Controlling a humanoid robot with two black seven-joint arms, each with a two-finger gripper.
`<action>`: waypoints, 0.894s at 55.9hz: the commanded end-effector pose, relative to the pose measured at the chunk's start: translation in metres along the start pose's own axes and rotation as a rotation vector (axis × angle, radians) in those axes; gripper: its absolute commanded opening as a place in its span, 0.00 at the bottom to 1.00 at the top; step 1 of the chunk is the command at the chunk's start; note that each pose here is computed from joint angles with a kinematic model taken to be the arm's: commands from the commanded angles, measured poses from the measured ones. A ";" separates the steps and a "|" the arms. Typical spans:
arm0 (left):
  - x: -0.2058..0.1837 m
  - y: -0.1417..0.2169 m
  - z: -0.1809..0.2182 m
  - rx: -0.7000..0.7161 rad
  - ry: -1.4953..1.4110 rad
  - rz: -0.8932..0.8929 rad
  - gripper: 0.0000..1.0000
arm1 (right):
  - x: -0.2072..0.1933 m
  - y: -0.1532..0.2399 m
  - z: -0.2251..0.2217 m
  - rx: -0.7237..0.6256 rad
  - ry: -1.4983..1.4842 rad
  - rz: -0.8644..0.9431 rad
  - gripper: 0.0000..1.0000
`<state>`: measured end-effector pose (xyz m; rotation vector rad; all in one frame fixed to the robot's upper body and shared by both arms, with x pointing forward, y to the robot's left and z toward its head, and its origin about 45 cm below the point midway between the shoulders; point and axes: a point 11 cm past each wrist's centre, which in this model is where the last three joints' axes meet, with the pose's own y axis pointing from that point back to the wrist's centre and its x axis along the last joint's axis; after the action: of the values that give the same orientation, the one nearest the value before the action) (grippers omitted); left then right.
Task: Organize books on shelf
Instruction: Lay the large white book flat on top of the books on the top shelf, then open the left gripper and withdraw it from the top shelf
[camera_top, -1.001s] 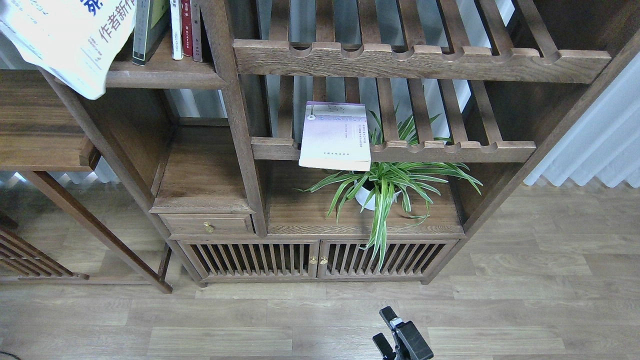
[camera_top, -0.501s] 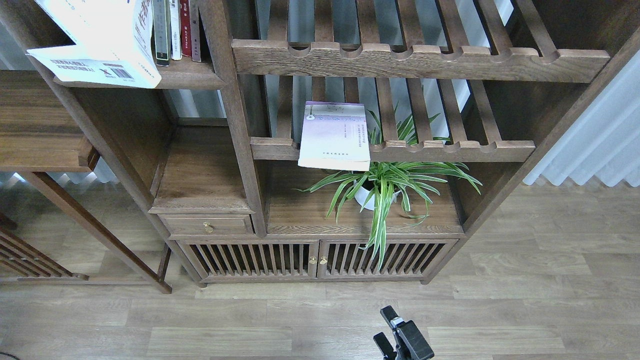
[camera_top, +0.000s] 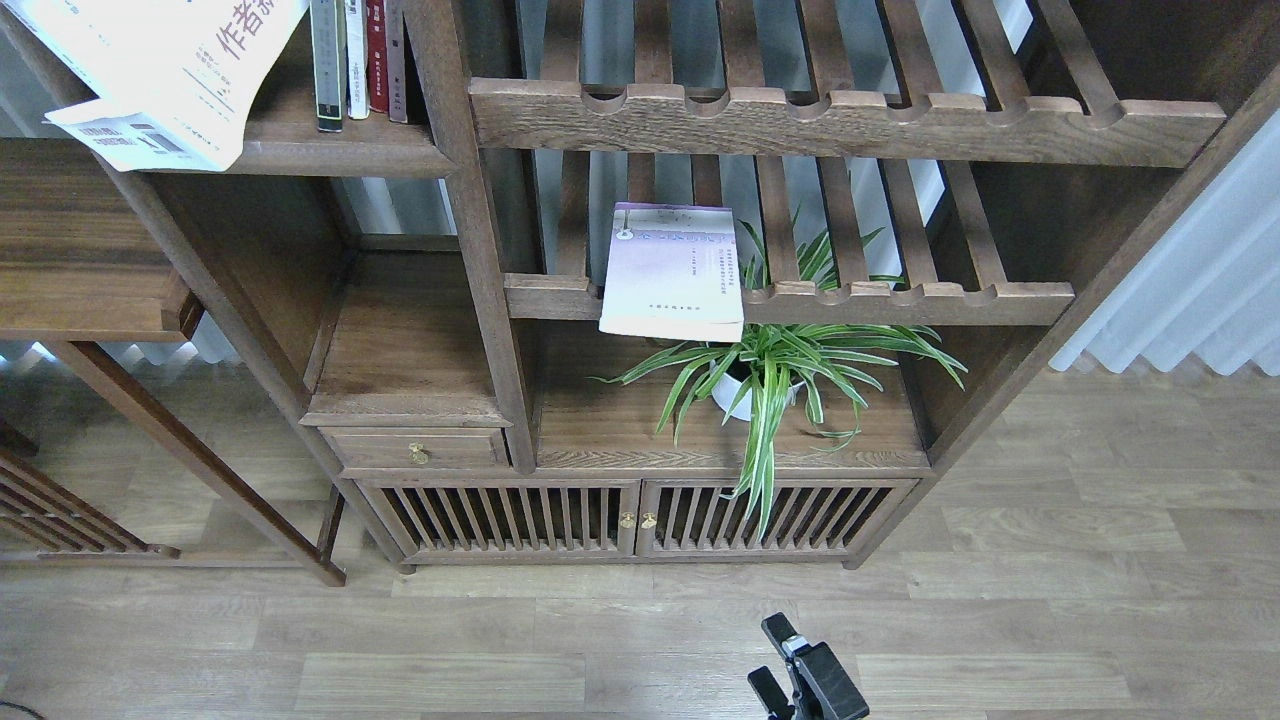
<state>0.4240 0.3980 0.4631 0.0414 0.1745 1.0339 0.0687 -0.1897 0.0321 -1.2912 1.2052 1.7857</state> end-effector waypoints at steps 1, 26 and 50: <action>-0.006 -0.012 0.001 -0.006 -0.011 -0.016 0.15 | 0.000 0.000 0.001 -0.003 -0.001 0.000 0.99; 0.001 -0.047 0.004 0.024 -0.088 0.052 0.15 | 0.000 0.000 0.003 -0.003 -0.007 0.001 0.99; -0.014 -0.090 -0.010 0.049 -0.069 0.030 0.15 | 0.001 0.001 0.003 0.000 -0.008 0.002 0.99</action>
<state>0.4858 0.3380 0.4455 0.1313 0.1210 1.0384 0.0669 -0.1873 0.0320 -1.2828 1.2015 1.7912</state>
